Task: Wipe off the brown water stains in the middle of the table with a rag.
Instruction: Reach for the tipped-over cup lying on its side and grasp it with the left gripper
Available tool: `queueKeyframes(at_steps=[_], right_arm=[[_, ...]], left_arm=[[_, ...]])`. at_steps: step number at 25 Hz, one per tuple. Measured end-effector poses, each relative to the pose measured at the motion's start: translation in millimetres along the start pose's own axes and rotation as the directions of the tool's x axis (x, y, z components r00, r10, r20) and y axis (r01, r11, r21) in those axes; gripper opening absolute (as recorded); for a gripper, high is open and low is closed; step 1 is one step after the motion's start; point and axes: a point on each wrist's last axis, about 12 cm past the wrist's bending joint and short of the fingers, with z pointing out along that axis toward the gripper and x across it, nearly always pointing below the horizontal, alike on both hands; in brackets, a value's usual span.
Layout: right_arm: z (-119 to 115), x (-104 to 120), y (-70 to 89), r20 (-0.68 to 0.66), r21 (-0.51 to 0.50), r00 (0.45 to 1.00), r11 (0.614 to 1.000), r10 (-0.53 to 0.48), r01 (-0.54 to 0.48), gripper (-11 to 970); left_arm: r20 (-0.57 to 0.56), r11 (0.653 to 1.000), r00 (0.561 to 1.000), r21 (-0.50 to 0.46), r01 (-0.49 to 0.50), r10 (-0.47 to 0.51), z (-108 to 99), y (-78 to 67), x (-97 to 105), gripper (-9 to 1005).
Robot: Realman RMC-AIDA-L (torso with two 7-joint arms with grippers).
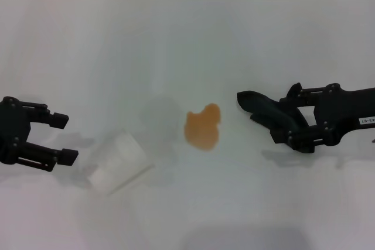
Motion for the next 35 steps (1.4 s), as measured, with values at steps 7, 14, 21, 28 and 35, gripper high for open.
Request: queueKeyframes(at_steps=[7, 14, 21, 28, 35], right_arm=[[-0.2, 1.0, 0.4, 0.000, -0.001, 1.000, 1.000, 0.006, -0.006, 780], [0.9, 1.9, 0.7, 0.003, -0.004, 1.000, 1.000, 0.012, -0.012, 779], [4.5, 3.6, 0.6, 0.003, -0.013, 1.000, 1.000, 0.024, -0.024, 779], [7.4, 5.3, 0.8, 0.009, -0.024, 0.999, 0.999, 0.040, -0.040, 778], [10.5, 4.4, -0.8, 0.018, -0.026, 0.999, 0.999, 0.048, -0.048, 778]], left_arm=[[0.002, 1.000, 1.000, 0.002, 0.000, 0.000, 1.1, -0.2, -0.2, 861], [0.003, 1.000, 1.000, 0.003, 0.014, -0.014, 2.3, 0.4, 0.4, 861], [-0.043, 1.000, 0.999, -0.008, 0.023, -0.024, 2.4, 5.3, -7.0, 861], [-0.165, 0.997, 0.984, -0.033, 0.070, -0.075, 3.5, 17.3, -23.0, 861], [-0.242, 0.994, 0.964, -0.034, 0.102, -0.107, 9.1, 26.7, -43.7, 861]])
